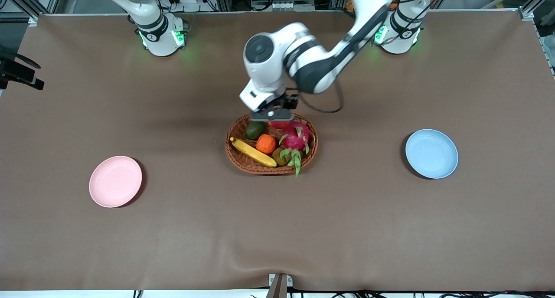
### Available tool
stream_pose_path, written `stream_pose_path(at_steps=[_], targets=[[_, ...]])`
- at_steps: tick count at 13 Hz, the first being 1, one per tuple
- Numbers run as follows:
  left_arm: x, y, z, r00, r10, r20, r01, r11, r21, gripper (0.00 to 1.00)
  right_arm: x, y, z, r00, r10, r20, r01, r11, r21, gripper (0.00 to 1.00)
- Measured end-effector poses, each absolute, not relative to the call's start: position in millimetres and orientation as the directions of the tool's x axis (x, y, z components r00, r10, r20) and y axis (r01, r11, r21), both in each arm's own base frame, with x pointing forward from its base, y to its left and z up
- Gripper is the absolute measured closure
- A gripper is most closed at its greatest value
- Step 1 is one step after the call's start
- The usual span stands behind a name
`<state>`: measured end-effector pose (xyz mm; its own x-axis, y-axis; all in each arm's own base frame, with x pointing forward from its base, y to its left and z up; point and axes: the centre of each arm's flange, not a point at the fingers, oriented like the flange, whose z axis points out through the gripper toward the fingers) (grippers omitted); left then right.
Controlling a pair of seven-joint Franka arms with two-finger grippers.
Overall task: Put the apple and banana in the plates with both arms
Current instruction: 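Carry the apple to the blue plate while the right gripper reaches the basket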
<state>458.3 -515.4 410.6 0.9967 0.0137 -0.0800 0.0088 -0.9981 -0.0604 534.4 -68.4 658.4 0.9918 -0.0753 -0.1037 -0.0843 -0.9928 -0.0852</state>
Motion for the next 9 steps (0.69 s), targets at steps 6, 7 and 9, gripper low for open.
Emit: stream_pose_path(at_steps=[6,7,9], targets=[[570.7,-291.0,480.9,0.958,0.219,-0.186,0.201,-0.973,-0.111,0.40,548.7,-28.5,631.0,0.987,0.000,-0.163,-0.013,-0.997,-0.074,0.00],[585.2,-258.2,470.1,0.945,0.258,-0.200,0.236,-0.963,-0.126,0.40,556.1,-17.9,618.1,0.983,0.018,-0.185,0.003,-0.997,-0.079,0.00],[607.6,-201.5,437.2,0.920,0.329,-0.213,0.290,-0.937,-0.195,0.40,569.1,8.5,593.1,0.972,0.062,-0.225,0.039,-0.994,-0.104,0.00]])
